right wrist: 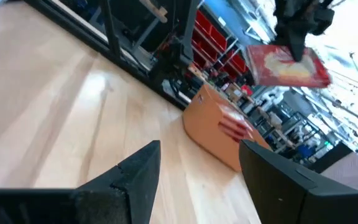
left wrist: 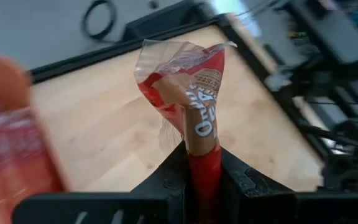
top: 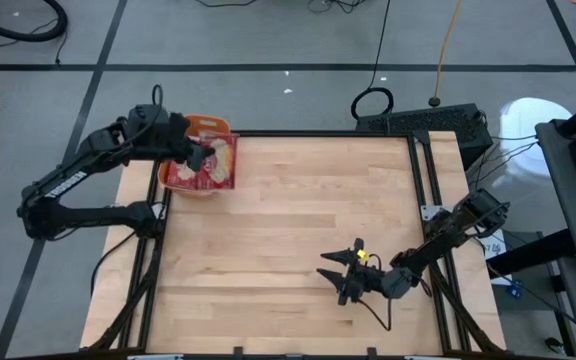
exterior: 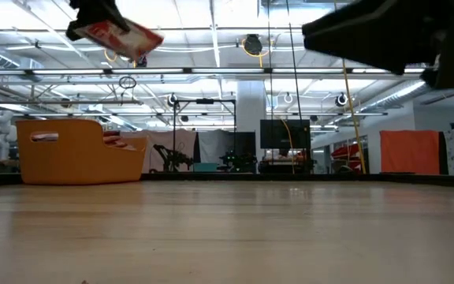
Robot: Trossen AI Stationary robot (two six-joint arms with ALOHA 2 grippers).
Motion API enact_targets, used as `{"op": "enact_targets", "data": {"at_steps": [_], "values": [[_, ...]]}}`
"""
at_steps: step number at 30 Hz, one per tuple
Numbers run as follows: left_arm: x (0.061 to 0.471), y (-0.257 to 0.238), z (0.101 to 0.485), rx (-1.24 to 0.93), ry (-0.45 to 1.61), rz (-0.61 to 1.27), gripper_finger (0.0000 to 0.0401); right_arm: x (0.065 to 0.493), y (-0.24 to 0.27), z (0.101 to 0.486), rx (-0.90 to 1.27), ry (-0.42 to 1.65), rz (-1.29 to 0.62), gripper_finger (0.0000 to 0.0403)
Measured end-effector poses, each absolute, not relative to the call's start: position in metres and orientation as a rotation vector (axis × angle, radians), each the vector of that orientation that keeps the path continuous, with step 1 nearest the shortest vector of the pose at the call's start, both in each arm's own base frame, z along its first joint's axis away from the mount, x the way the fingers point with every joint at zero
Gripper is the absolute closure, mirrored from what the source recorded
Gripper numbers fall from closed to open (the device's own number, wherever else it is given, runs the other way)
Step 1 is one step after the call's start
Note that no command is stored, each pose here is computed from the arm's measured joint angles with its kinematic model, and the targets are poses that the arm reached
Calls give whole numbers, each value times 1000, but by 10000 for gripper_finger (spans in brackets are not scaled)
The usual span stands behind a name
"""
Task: Sort popcorn bags into baskets
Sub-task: Put the red popcorn bag into the orange bin
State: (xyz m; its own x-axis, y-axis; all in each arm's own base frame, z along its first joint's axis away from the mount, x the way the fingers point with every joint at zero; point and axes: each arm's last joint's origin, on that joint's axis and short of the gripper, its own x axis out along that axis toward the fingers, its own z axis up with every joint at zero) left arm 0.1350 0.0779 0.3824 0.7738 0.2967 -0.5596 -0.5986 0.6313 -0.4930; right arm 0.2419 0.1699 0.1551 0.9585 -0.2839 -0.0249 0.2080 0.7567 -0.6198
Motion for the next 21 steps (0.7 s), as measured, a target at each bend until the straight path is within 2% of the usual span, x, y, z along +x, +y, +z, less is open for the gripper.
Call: {"op": "enact_targets", "data": {"at_steps": [12, 21], "values": [[111, 110, 361, -717, 669, 749, 354, 244, 145, 147, -633, 135, -319, 191], [96, 138, 348, -701, 792, 868, 354, 249, 140, 146, -549, 101, -240, 191]]}}
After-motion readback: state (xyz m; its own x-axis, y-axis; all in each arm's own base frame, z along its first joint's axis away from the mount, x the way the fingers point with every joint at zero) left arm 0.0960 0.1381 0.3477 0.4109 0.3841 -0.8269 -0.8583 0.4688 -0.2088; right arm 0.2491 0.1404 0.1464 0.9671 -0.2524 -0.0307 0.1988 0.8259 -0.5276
